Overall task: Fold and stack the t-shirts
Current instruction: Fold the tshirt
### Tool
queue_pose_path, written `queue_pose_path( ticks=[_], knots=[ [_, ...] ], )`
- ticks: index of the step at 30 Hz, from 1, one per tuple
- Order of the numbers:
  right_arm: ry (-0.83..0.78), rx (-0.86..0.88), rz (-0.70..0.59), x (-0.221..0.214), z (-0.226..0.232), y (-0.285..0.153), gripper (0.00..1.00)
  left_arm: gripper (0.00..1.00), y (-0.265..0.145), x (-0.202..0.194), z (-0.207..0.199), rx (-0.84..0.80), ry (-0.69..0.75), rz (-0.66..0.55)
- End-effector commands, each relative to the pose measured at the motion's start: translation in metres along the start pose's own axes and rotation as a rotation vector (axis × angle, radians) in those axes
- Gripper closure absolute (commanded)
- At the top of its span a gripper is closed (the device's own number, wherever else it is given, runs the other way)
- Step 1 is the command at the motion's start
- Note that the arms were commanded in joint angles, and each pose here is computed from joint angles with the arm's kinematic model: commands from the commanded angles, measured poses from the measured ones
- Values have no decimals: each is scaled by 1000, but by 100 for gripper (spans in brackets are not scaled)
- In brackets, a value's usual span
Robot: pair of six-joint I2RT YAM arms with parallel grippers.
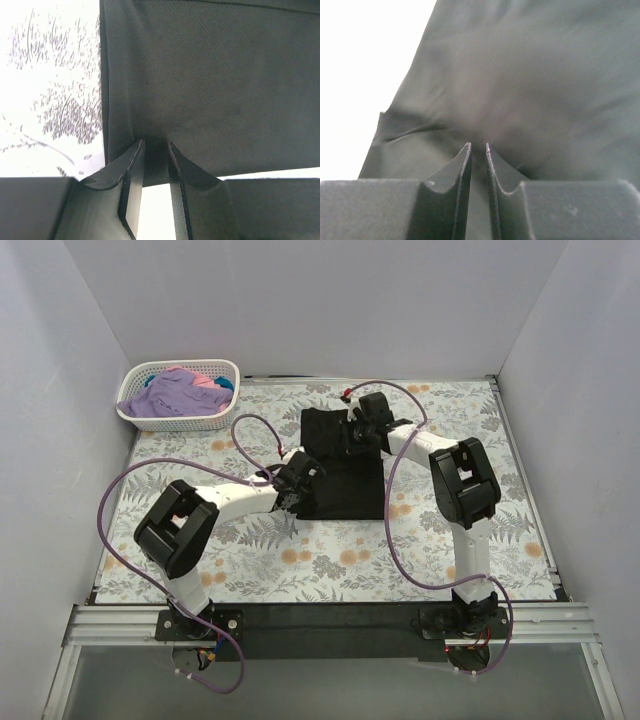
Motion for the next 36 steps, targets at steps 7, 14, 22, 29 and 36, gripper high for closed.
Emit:
queue_pose_path(
  ticks=[7,14,22,29,36],
  knots=[
    [-88,174,-109,54,26,-41,75,76,-17,-32,14,16,-15,91],
    [-54,251,46,-34,41,-58,75,76,-16,-35,14,12,-13,102],
    [-30,245,74,-69,31,-35,76,76,-15,-39,13,10,-10,113],
    [-38,237,83,-64,26,-15,77,76,-16,-50,20,25,-7,135],
    [-46,206,50,-52,20,-11,76,76,-16,-59,23,26,-10,158]
  ],
)
Point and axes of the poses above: each gripper's point midway between its finger pads, its own y axis out along the fingers, its own z axis along the line the jaws close on, x = y × z, the point moved 5 cm from there along -y, back along the fingers, and after that the axes turned 12 degrees about y, right-handed, at the moved point
